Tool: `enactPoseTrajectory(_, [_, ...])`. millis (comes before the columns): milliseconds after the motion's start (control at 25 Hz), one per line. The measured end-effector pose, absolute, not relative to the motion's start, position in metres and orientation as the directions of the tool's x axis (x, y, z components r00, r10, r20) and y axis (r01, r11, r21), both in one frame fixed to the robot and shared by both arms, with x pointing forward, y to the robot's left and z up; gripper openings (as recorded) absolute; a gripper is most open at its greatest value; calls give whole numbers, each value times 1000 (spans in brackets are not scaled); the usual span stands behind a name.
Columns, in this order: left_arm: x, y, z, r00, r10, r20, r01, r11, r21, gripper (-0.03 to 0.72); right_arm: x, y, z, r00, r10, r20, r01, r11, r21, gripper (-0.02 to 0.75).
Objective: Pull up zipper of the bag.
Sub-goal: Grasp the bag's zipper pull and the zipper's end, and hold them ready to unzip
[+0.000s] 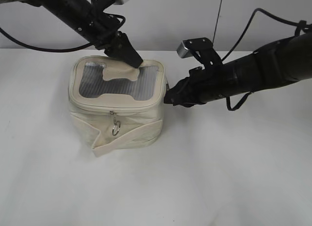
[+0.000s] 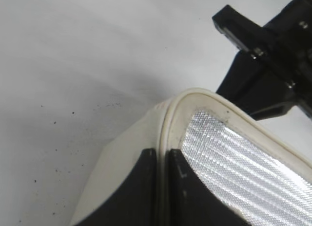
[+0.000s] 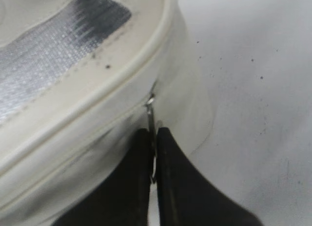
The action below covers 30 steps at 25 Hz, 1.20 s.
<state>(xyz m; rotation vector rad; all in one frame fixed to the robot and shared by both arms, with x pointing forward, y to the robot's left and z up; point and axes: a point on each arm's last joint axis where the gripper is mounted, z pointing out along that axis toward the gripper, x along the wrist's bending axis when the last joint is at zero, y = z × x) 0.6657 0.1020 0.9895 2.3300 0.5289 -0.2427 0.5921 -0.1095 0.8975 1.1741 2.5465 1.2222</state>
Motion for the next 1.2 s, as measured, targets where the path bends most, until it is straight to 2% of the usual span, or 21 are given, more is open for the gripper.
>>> enactPoseTrajectory(280, [666, 100, 989, 860, 361, -361, 510, -625, 591, 39, 548, -126, 916, -665, 682, 303, 669, 363, 649, 18])
enactPoseTrajectory(440, [668, 100, 989, 800, 438, -409, 600, -574, 557, 38, 520, -126, 926, -674, 640, 370, 686, 355, 635, 18])
enactPoseTrajectory(680, [671, 100, 989, 714, 528, -459, 699, -497, 515, 38, 495, -87, 933, -675, 610, 415, 698, 347, 626, 18])
enactPoseTrajectory(960, [672, 101, 988, 690, 553, -466, 722, -480, 499, 38, 487, -15, 933, -684, 611, 399, 681, 339, 649, 21])
enactPoseTrajectory(1120, [672, 101, 988, 690, 552, -468, 722, -481, 497, 42, 489, -10, 932, -653, 625, 428, 713, 317, 626, 29])
enactPoseTrajectory(1200, [671, 101, 989, 688, 553, -470, 724, -478, 497, 73, 489, -14, 933, -647, 620, 443, 729, 334, 597, 94])
